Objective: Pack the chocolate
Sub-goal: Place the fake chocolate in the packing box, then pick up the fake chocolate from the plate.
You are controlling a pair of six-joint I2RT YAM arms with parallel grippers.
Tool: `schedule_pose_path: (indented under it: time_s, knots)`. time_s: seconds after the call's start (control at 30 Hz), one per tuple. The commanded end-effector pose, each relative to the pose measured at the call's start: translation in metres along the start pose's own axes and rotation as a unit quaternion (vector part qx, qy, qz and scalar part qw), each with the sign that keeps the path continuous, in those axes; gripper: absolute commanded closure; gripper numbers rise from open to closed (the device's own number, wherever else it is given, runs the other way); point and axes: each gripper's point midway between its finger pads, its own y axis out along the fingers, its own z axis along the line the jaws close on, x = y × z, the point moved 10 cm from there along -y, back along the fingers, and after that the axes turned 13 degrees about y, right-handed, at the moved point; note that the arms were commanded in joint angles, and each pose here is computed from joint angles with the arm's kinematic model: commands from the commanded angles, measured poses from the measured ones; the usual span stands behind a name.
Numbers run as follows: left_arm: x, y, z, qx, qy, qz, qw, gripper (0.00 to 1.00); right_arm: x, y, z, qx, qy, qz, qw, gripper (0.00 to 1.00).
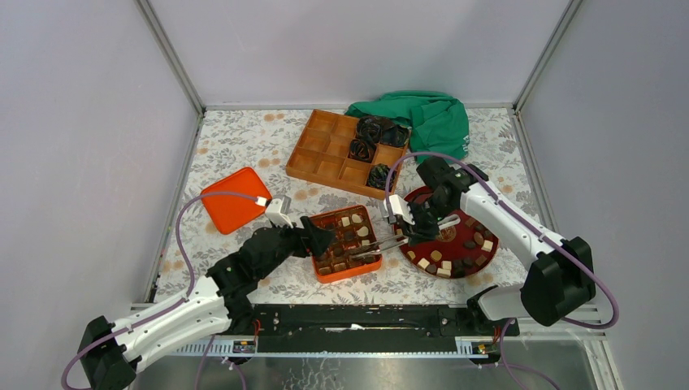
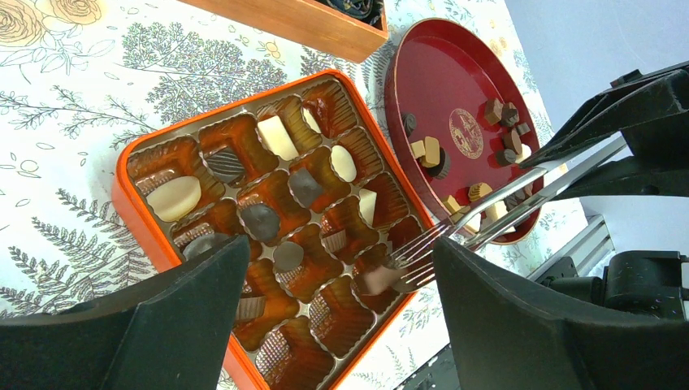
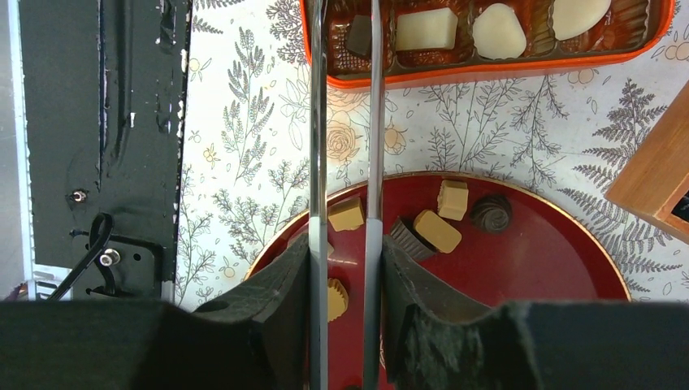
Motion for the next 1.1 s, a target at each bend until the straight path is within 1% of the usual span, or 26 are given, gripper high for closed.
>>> schedule_pose_path:
  time_s: [0.0,0.17,0.3,0.43,0.5,0.57,0.7,0.77,0.87,0.97,1.07]
  knots:
    - [0.013,-0.001,-0.003,0.002,-0.009,-0.026,1.0,0.1,0.016,-0.007,0.0,-0.004,-0.009,-0.027,1.0,0.61]
    - [0.014,-0.002,-0.004,-0.002,-0.012,-0.026,1.0,0.11,0.017,-0.01,0.003,-0.001,-0.002,-0.035,0.999,0.6]
    - [0.014,-0.002,-0.006,-0.007,-0.014,-0.027,1.0,0.11,0.021,-0.014,0.008,0.001,0.01,-0.049,0.999,0.61]
    - [0.018,-0.003,-0.009,-0.024,-0.017,-0.035,0.999,0.11,0.02,-0.022,0.015,0.007,0.026,-0.084,0.996,0.62]
    - [0.02,-0.005,-0.013,-0.046,-0.016,-0.043,0.998,0.11,0.017,-0.028,0.018,0.009,0.041,-0.114,0.993,0.62]
    - [0.022,-0.007,-0.018,-0.086,-0.01,-0.055,0.995,0.11,0.01,-0.035,0.02,0.003,0.06,-0.142,0.988,0.62]
    - [0.03,-0.014,-0.029,-0.161,-0.014,-0.103,0.981,0.11,-0.004,-0.044,0.027,-0.021,0.107,-0.176,0.978,0.62]
    - [0.036,-0.018,-0.033,-0.184,-0.026,-0.133,0.974,0.1,-0.012,-0.049,0.03,-0.042,0.13,-0.196,0.971,0.62]
    - [0.043,-0.023,-0.038,-0.211,-0.057,-0.17,0.961,0.09,-0.02,-0.058,0.032,-0.082,0.173,-0.238,0.952,0.63]
    - [0.046,-0.022,-0.043,-0.237,-0.112,-0.185,0.947,0.04,-0.026,-0.067,0.034,-0.116,0.203,-0.288,0.929,0.64]
    - [0.048,-0.018,-0.049,-0.268,-0.151,-0.19,0.932,0.02,-0.032,-0.073,0.035,-0.14,0.234,-0.329,0.904,0.65]
